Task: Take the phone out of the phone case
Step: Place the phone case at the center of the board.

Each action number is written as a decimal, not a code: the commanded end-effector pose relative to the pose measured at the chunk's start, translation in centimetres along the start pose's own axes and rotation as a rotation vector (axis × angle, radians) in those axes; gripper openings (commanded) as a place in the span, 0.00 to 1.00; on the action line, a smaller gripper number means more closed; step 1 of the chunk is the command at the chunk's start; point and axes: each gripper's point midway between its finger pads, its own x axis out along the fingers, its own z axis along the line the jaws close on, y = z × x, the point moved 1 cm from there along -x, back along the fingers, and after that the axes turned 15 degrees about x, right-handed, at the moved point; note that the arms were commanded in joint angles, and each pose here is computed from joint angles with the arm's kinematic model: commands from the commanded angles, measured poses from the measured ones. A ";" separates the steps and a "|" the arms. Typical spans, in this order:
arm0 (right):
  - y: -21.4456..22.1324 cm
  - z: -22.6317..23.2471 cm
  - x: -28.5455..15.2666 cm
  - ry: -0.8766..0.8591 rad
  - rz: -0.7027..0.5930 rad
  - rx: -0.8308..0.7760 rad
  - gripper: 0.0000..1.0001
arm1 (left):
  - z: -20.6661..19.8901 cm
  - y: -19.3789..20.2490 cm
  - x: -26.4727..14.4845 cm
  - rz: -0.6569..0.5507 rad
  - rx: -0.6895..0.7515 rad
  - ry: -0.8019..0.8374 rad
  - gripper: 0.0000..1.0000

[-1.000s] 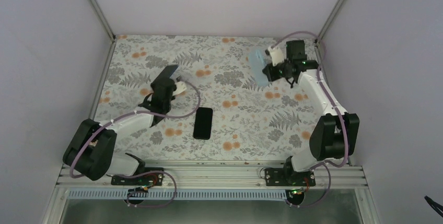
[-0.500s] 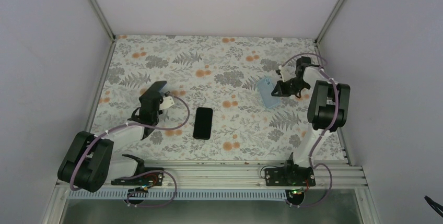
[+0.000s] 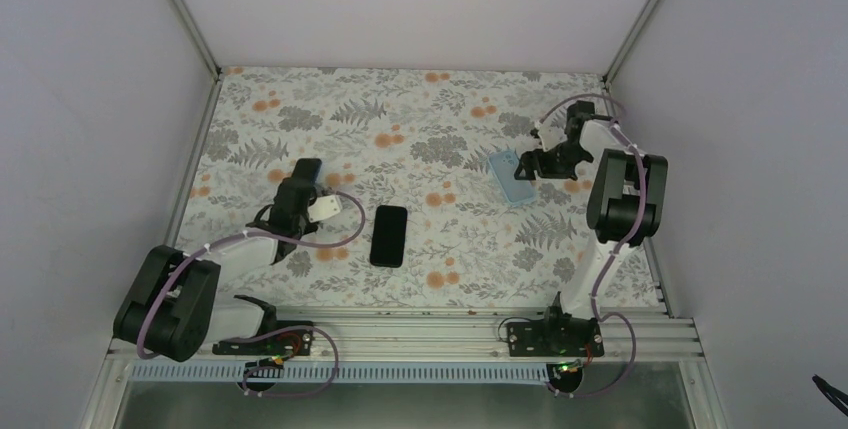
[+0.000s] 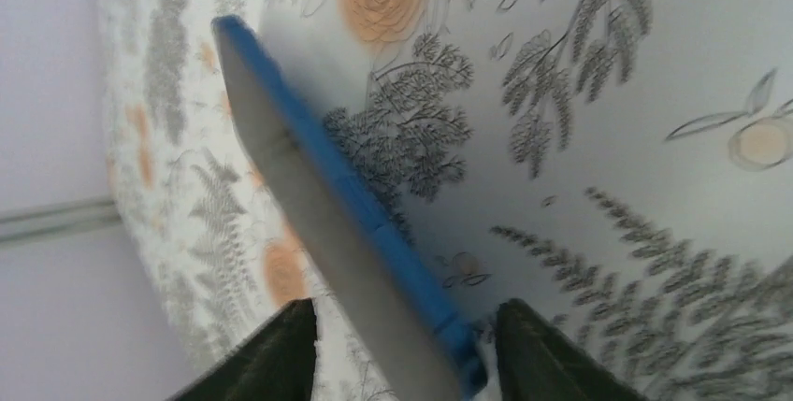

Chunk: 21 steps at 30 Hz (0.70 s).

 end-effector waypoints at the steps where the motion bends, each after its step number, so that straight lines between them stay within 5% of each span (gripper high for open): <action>1: -2.7 -0.7 -5.4 0.171 -0.153 -0.065 0.98 | -1.2 -2.0 -0.4 -0.103 -0.013 0.150 0.62; 7: -2.3 5.4 -13.2 0.231 -0.319 -0.323 1.00 | -1.0 -5.5 -5.3 -0.302 -0.096 0.439 0.77; 11: 1.3 12.7 -14.9 0.116 -0.351 -0.564 1.00 | 4.4 -9.2 -11.9 -0.545 -0.204 0.585 0.78; 14: 6.7 18.4 -13.0 -0.029 -0.262 -0.784 1.00 | 11.2 -10.4 -16.6 -0.681 -0.257 0.489 0.80; 16: 10.1 21.3 -11.5 -0.115 -0.210 -0.911 1.00 | 15.4 -10.0 -18.7 -0.726 -0.314 0.373 0.91; 21: 16.0 26.2 -7.1 -0.253 -0.062 -1.112 1.00 | 24.0 -6.5 -20.7 -0.673 -0.497 0.032 1.00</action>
